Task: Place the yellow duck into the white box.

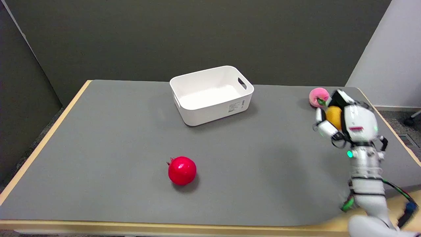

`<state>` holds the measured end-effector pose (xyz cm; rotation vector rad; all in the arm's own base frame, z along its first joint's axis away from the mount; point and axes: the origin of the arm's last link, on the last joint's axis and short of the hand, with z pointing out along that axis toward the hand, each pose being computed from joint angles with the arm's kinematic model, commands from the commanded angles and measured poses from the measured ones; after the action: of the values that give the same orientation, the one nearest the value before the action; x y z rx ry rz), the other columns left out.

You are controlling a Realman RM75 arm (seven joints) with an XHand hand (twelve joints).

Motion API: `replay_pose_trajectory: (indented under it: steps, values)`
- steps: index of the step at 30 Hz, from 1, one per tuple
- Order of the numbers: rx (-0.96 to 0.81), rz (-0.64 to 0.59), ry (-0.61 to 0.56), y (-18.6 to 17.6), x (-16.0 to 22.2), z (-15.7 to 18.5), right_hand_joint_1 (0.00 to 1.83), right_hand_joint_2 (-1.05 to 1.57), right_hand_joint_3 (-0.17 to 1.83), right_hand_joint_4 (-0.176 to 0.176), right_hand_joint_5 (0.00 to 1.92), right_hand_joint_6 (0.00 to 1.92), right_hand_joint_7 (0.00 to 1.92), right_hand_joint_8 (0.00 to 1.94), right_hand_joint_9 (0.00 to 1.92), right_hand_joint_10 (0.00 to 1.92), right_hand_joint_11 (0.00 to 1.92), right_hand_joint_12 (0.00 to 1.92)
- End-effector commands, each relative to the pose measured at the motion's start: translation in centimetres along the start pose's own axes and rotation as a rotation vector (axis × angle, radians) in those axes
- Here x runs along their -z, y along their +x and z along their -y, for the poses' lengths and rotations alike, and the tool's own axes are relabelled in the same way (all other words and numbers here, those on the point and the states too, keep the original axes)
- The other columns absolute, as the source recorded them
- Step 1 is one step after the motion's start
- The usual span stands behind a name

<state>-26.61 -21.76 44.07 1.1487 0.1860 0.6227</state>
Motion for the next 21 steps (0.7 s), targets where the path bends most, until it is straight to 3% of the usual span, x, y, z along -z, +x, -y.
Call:
replay_pose_trajectory:
  steps: [1, 12, 21]
  values:
    - [-0.130, -0.041, 0.299, -2.1, -14.2, 12.8, 0.79, 1.17, 0.61, -0.037, 0.47, 1.92, 0.64, 1.94, 1.15, 1.92, 0.97, 1.92]
    - [-0.239, 0.081, 0.311, -7.4, -20.2, 20.4, 0.79, 1.19, 0.58, -0.044, 0.46, 1.92, 0.61, 1.94, 1.12, 1.92, 0.93, 1.92]
    - [-0.252, 0.224, 0.251, -11.4, -22.1, 25.1, 0.78, 1.23, 0.52, -0.051, 0.44, 1.92, 0.52, 1.94, 1.04, 1.92, 0.73, 1.92]
